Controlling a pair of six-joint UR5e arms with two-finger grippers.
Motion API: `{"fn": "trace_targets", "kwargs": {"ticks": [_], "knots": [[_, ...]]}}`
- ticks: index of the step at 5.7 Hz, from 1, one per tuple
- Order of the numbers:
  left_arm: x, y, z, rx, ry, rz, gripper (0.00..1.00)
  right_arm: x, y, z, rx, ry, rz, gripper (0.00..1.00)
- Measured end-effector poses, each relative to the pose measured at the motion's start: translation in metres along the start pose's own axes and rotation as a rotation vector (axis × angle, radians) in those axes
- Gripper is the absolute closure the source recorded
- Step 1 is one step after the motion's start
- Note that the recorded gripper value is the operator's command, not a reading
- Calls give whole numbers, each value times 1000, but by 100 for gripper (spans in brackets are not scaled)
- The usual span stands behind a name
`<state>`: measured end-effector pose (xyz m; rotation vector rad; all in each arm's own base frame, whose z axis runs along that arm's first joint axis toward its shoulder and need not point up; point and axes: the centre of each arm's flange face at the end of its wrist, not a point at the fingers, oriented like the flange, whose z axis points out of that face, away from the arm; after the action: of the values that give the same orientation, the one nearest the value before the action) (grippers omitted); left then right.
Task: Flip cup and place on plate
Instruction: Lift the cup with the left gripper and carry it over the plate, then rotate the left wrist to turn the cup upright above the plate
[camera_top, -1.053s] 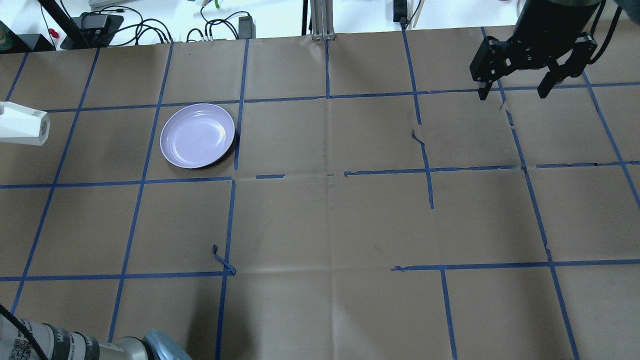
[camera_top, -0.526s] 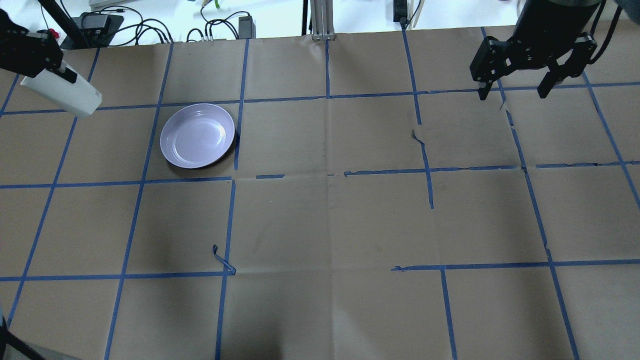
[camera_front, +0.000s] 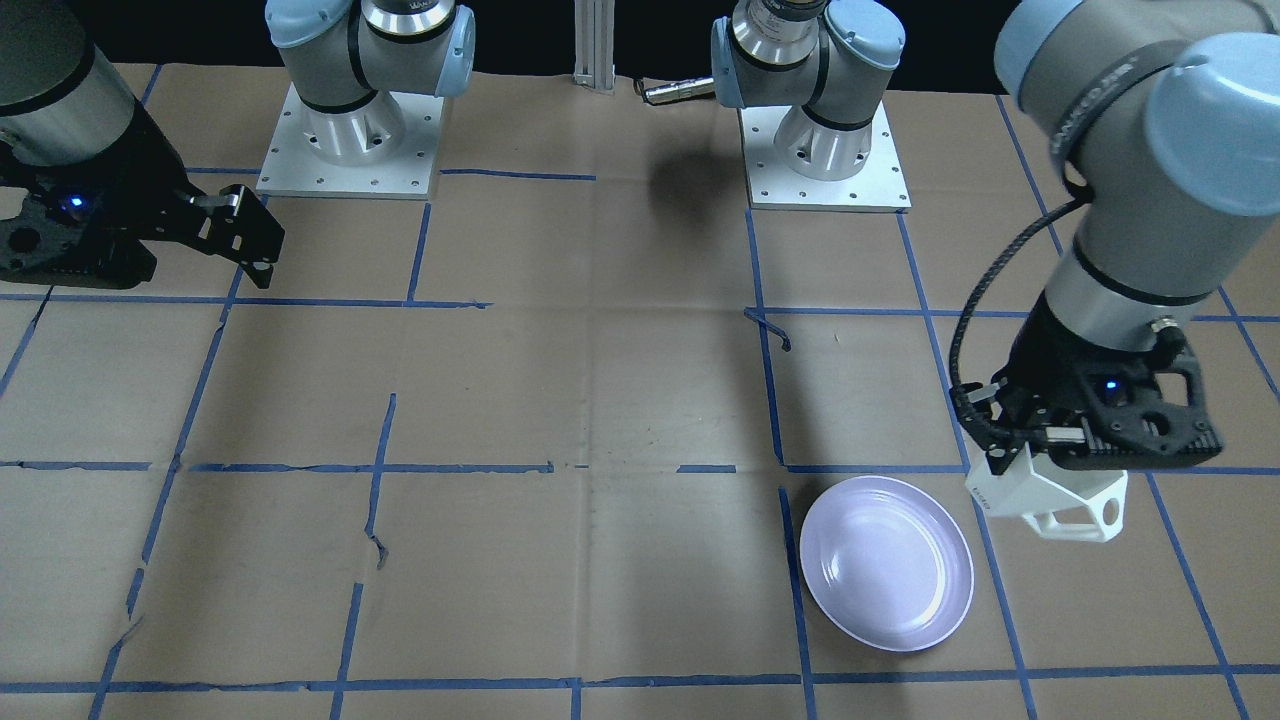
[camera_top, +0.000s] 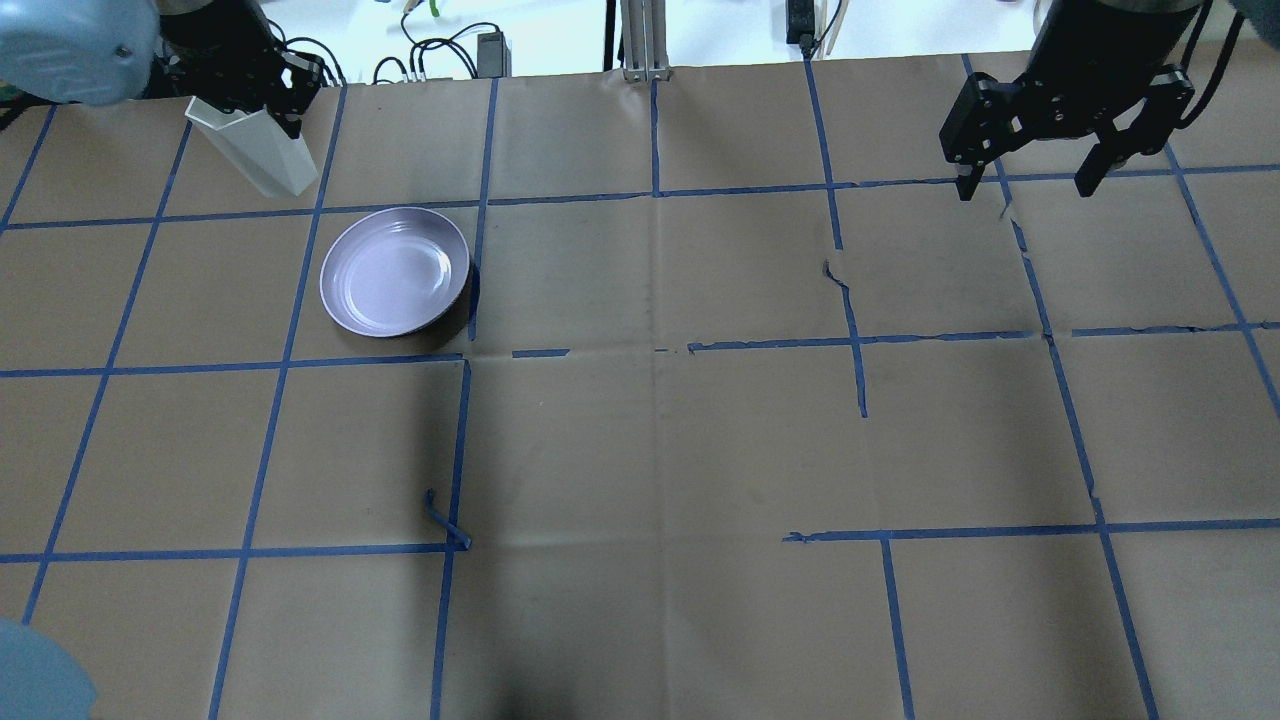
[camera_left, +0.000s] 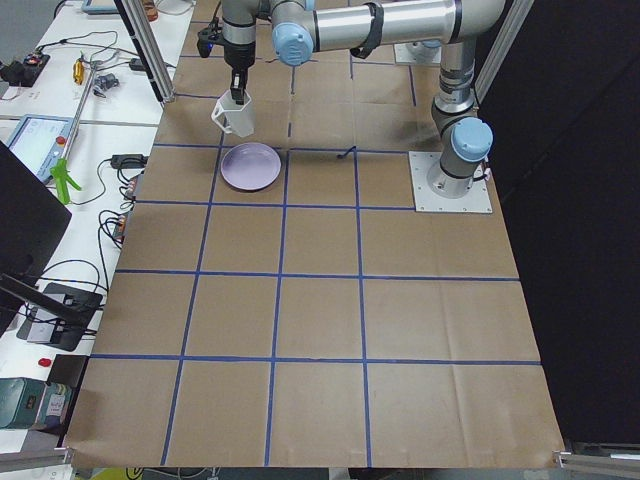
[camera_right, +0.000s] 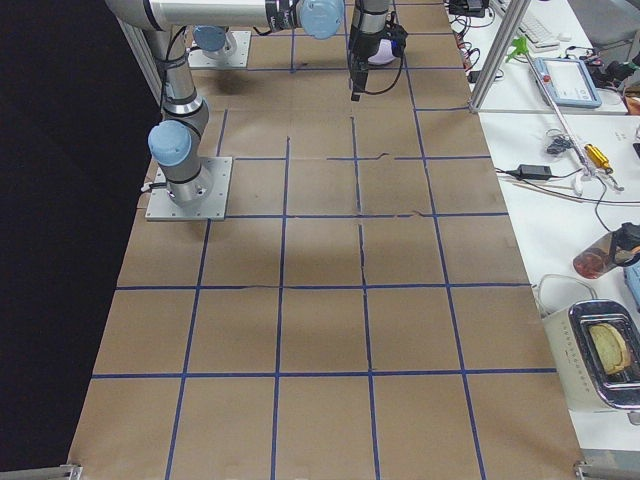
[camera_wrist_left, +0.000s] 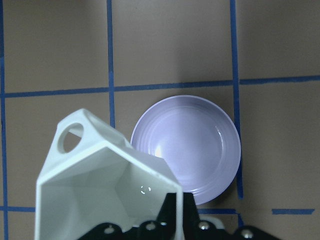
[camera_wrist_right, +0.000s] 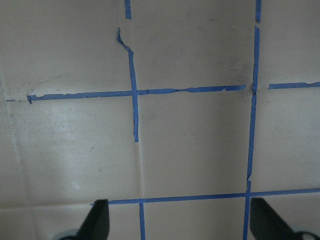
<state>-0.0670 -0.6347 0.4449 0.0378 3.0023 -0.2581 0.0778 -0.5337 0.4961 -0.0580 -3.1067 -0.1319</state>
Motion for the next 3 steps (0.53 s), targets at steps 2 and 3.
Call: {"fn": "trace_targets", "kwargs": {"ticks": [2, 3], "knots": [[23, 23, 72, 32, -14, -36, 100, 0, 0, 0, 0, 0, 0, 0], [30, 40, 111, 39, -15, -44, 100, 0, 0, 0, 0, 0, 0, 0]]}}
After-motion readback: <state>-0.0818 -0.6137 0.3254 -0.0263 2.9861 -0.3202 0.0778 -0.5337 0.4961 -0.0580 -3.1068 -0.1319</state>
